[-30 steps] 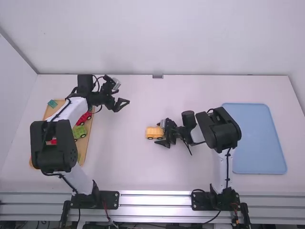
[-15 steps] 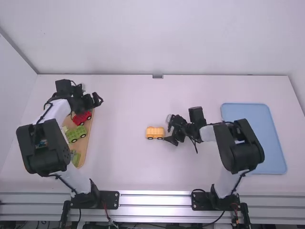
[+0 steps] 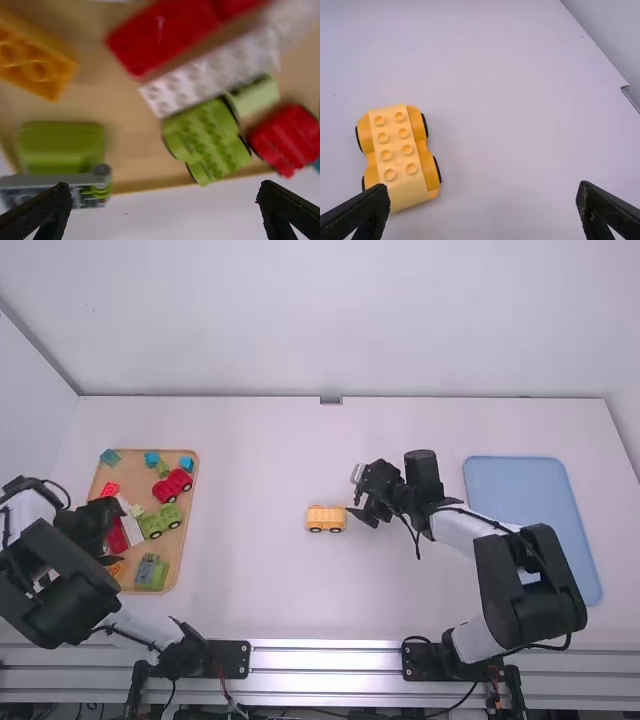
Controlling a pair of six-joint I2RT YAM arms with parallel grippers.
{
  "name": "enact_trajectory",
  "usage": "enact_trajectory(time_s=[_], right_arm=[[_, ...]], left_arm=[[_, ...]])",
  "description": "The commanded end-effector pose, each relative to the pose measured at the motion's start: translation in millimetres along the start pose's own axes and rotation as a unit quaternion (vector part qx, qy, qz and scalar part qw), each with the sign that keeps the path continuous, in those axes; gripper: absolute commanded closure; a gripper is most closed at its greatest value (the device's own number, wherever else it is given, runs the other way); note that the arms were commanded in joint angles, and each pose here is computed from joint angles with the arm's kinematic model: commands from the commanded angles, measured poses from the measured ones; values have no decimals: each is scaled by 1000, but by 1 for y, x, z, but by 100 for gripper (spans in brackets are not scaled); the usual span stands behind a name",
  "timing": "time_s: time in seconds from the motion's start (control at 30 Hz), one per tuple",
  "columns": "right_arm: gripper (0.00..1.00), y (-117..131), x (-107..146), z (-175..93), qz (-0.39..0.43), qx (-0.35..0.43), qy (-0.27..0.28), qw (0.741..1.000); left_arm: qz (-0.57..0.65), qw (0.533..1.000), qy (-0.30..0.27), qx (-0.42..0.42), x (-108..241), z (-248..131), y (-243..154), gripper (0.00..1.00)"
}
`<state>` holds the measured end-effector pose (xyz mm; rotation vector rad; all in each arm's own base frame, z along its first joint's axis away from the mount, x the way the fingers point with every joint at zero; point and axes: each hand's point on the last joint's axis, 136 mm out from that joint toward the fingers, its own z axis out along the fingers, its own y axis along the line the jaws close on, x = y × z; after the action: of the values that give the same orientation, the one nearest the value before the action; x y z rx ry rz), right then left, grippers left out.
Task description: Assemble lego blocks to make yellow taxi
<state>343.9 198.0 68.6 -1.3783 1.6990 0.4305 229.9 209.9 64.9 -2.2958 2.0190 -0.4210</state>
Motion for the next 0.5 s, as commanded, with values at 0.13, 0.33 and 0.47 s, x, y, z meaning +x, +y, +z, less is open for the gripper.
enact_trajectory(time_s=[0.13,0.33,0.47], right_arm=[[2,0,-5,-3,-3,0,-5,1000],[2,-2,-8,-3,-8,5,-11,1000],[2,-3,-9,-3,-10,5,-14,1000]], left_arm=[[-178,982,-60,-26,-41,-3,51,1],[-225,971,-72,-46,-48,4,77,14],[-280,953,-91,-76,-43,12,90,23]])
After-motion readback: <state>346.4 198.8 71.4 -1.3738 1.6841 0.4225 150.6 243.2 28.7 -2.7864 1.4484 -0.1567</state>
